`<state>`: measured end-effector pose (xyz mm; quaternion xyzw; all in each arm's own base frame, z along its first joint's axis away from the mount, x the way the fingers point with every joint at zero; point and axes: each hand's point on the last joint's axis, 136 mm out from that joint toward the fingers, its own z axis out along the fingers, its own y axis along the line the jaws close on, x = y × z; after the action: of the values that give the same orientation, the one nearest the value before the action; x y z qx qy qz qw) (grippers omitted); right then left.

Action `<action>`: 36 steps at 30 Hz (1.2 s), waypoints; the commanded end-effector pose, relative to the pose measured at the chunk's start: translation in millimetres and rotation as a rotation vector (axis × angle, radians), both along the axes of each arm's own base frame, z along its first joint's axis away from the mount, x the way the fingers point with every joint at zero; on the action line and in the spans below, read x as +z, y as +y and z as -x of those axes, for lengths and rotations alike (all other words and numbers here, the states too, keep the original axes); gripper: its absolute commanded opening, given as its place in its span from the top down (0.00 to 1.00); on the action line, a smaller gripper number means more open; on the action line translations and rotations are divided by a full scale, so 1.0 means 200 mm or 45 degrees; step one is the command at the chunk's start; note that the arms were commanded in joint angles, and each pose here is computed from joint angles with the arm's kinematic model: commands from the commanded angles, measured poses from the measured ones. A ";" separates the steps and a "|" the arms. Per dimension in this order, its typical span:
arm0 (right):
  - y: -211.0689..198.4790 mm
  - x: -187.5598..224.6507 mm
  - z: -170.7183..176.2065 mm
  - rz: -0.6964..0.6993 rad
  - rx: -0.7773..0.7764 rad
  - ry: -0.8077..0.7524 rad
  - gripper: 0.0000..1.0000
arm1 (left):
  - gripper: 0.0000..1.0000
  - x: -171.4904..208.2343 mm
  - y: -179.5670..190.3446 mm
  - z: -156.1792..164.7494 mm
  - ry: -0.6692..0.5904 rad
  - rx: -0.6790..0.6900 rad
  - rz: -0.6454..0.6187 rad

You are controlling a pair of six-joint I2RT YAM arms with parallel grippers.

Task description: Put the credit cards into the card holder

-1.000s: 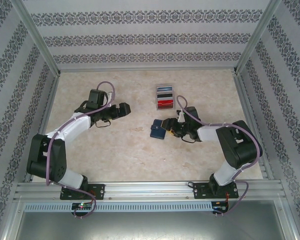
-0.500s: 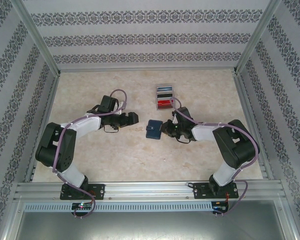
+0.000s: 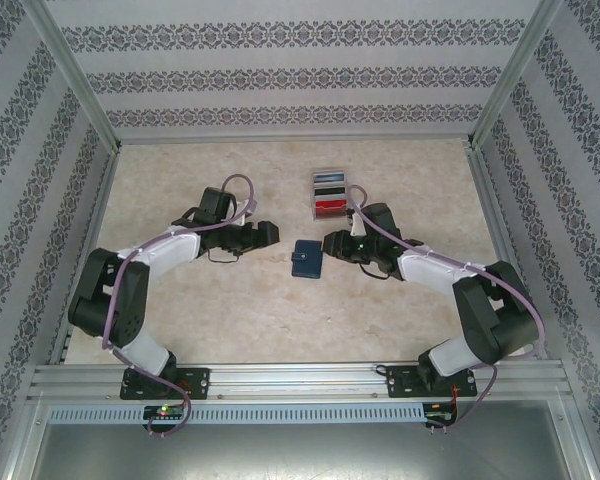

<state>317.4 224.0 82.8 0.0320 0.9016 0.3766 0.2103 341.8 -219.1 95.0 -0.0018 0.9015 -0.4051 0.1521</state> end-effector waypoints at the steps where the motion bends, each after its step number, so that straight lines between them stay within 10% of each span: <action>1: 0.02 -0.11 0.04 0.041 -0.001 0.153 0.64 | 0.27 -0.03 -0.13 0.02 0.062 -0.077 0.135; 21: 0.33 -0.22 0.04 -0.054 0.158 0.245 0.75 | 0.80 -0.26 -0.36 0.06 0.258 -0.191 0.152; 36: 0.20 0.03 0.15 0.144 0.484 -0.261 1.00 | 0.57 0.10 -0.18 0.05 -0.082 -0.114 0.079</action>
<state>297.1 268.4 69.6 -0.0820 0.9031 0.3848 0.1723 325.3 -266.2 88.1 0.0259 0.8880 -0.4465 0.1071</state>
